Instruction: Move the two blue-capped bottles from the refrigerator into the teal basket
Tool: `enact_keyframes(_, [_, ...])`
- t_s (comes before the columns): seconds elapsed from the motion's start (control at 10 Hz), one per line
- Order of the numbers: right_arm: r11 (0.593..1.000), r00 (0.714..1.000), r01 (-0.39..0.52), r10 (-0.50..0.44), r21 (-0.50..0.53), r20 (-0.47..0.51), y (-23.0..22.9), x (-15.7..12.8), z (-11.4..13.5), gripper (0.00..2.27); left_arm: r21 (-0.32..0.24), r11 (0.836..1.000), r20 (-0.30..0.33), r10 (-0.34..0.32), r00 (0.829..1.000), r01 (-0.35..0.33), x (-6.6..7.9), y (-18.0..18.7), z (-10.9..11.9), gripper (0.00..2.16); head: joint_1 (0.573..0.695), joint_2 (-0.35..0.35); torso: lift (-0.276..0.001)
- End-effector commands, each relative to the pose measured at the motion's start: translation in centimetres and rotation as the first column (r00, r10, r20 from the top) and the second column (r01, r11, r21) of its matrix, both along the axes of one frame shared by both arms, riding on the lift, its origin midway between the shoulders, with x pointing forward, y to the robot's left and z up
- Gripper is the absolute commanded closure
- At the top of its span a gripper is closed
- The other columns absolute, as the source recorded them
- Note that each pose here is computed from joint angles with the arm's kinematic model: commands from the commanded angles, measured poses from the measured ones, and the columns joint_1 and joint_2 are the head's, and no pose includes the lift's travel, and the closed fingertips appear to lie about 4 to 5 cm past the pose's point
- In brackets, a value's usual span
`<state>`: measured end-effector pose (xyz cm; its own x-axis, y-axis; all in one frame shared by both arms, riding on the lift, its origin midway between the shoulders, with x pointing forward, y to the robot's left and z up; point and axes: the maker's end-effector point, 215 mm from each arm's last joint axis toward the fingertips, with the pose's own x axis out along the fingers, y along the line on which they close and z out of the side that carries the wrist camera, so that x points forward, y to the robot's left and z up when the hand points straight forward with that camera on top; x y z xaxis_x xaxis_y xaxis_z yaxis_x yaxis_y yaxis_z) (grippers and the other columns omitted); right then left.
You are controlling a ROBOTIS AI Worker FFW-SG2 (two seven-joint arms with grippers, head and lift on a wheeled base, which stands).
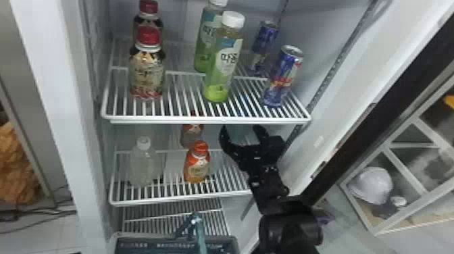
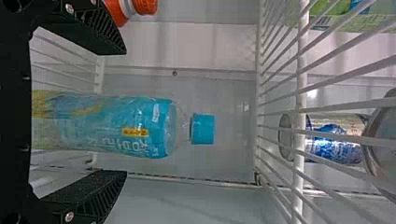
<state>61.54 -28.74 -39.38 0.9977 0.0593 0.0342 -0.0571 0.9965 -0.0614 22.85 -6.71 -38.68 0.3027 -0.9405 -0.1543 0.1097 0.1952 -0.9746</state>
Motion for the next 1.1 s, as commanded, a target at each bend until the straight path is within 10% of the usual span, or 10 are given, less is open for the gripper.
enact_keyframes(0.0, [1.000, 1.000, 0.003, -0.003, 0.000, 0.004, 0.0, 0.6, 0.4, 0.10, -0.002, 1.000, 0.002, -0.002, 1.000, 0.002, 0.1, -0.1, 0.1, 1.11, 0.695, -0.350, -0.136])
enact_keyframes(0.7, [0.999, 0.999, 0.016, -0.017, -0.032, -0.048, -0.3, 2.3, -0.5, 0.12, -0.013, 1.000, 0.003, 0.003, 1.000, -0.003, 0.3, -0.3, 0.3, 1.11, 0.695, -0.350, -0.136])
enact_keyframes(1.0, [0.999, 0.998, 0.004, -0.006, -0.041, -0.056, 0.2, 2.8, -0.2, 0.55, -0.012, 1.000, 0.004, 0.003, 1.000, -0.003, 0.4, -0.3, 0.3, 1.11, 0.695, -0.350, -0.136])
